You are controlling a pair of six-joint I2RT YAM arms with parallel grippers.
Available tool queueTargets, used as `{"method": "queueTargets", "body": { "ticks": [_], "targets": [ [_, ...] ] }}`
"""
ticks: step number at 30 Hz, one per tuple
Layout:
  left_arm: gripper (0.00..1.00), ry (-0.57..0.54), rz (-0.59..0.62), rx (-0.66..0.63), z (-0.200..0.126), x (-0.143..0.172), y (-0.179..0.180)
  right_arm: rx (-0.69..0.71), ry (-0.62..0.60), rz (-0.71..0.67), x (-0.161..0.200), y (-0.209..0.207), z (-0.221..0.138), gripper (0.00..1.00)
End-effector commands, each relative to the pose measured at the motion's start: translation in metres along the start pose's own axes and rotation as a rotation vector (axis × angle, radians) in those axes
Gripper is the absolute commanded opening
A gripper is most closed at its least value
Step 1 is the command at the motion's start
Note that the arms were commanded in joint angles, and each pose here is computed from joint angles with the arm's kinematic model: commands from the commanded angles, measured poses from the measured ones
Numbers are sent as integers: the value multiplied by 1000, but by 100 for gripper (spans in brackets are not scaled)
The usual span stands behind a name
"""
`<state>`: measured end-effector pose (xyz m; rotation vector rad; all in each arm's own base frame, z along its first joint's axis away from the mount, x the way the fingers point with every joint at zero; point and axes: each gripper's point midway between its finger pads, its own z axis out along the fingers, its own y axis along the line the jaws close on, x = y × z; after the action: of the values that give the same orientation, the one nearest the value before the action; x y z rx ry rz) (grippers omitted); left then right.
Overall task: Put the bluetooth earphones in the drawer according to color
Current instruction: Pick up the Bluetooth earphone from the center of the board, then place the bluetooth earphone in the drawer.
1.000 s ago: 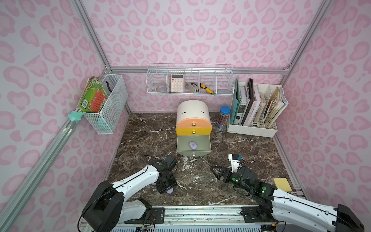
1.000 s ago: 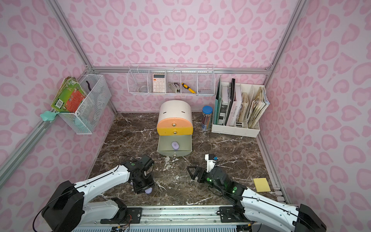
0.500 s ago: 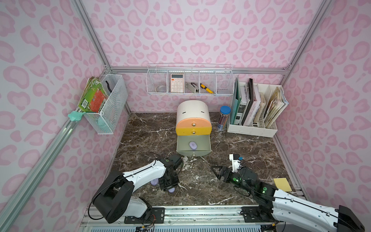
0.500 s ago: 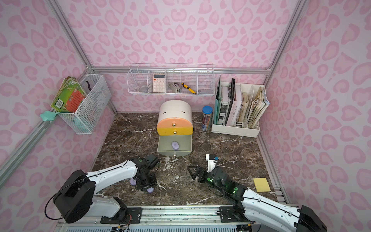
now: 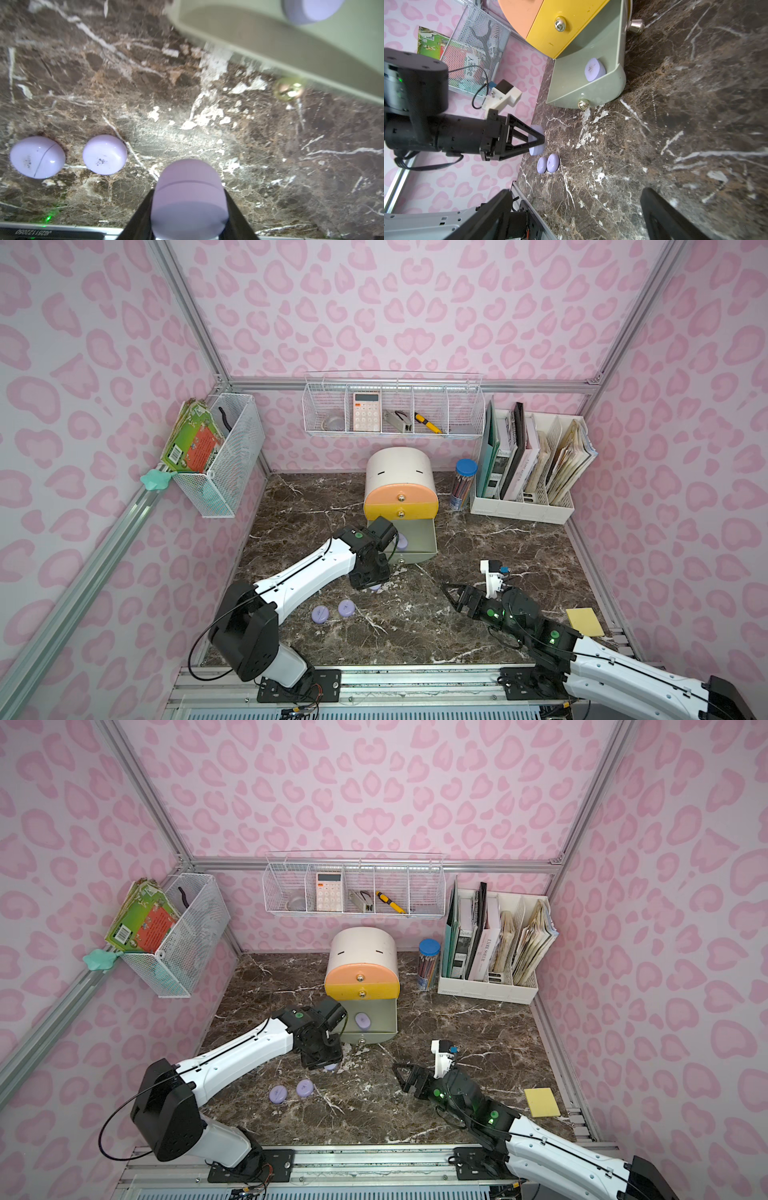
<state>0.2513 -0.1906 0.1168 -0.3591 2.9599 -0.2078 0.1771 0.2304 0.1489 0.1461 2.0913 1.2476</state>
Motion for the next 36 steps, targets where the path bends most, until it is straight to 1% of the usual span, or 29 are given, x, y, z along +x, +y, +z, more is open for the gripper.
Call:
{"method": "queueTargets", "body": {
  "ticks": [1,9,14,23,31,34,36],
  "targets": [
    [28,-43,62,-46,-9,-19,-5,19,0,9,1,-7,-2,99],
    [28,-155,103,-19,-23,-75,-47,18,-17,22,-3,-13,-7,99],
    [28,-207,115,-9,-15,-99,-61,12,-23,31,-4,-15,-10,99],
    [30,-236,130,33,4,-113,-78,6,-10,40,0,-20,-9,99],
    [32,-220,135,41,18,-114,-84,5,-6,45,2,-21,-8,98],
    [36,-212,133,50,19,-113,-85,3,-6,44,2,-21,-8,99],
    [47,-204,136,58,18,-111,-86,3,-3,44,2,-20,-7,99]
  ]
}}
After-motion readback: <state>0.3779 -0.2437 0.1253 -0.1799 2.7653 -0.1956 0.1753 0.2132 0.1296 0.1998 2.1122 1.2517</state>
